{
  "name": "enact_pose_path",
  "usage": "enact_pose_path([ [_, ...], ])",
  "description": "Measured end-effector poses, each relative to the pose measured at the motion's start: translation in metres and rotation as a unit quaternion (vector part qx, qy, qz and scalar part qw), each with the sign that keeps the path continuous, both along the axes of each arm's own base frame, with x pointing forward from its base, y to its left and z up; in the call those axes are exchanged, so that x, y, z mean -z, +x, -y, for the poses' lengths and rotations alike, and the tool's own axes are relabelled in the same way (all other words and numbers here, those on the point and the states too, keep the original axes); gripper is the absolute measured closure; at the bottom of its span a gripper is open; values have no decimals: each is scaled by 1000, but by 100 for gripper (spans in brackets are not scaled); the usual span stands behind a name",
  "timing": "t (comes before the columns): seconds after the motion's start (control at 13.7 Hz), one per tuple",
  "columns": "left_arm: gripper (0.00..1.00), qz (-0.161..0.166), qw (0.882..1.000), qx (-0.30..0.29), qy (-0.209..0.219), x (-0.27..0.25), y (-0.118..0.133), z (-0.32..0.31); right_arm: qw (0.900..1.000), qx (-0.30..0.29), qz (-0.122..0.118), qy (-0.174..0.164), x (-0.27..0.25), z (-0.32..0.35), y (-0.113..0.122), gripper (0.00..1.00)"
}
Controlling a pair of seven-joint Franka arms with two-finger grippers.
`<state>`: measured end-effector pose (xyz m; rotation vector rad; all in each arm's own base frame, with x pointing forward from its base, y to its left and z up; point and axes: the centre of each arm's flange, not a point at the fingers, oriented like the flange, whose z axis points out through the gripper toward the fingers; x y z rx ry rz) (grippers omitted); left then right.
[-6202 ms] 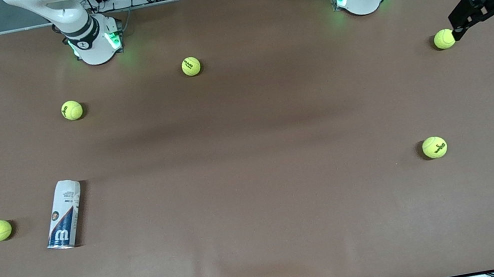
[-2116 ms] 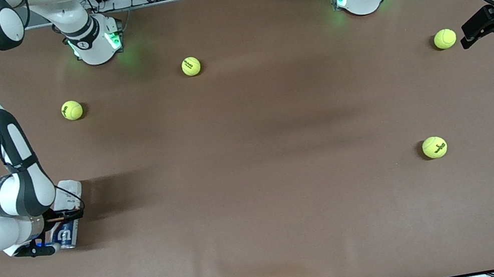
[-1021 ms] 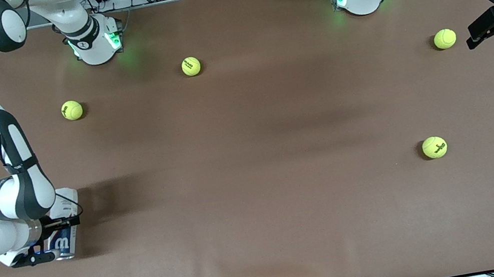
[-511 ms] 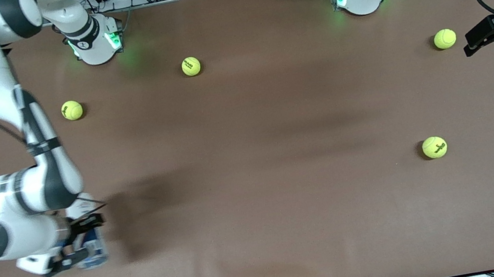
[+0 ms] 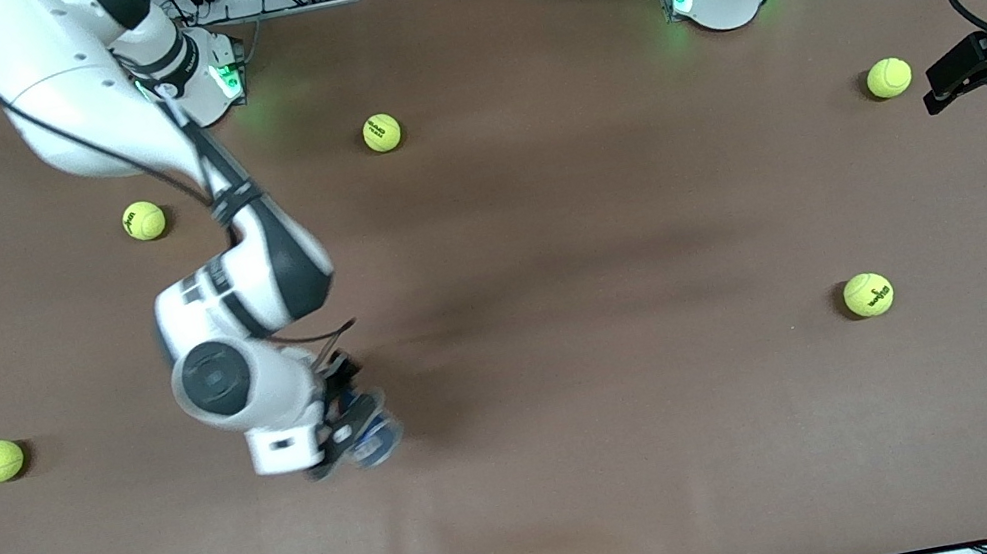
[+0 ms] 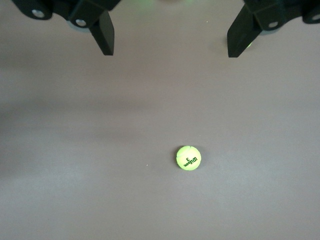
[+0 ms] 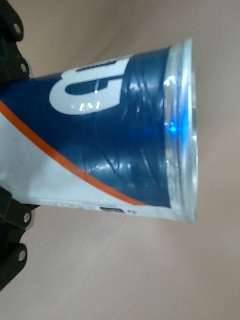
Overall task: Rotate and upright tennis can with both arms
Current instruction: 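Lift and carry the can with the right gripper toward the table middle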
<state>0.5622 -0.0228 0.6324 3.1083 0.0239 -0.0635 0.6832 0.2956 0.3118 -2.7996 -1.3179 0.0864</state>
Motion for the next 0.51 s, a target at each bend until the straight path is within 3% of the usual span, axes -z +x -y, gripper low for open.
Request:
enact_pose_path([
  [0.22, 0, -1, 1000, 0, 0, 2, 1, 0, 990, -133, 36, 25, -6, -47, -13, 28],
  [0.36, 0, -2, 1000, 0, 0, 2, 1, 0, 972, -225, 58, 35, -8, -70, -20, 28],
  [0.51, 0, -2, 1000, 0, 0, 2, 1, 0, 953, -296, 57, 38, -1, -102, -38, 28],
])
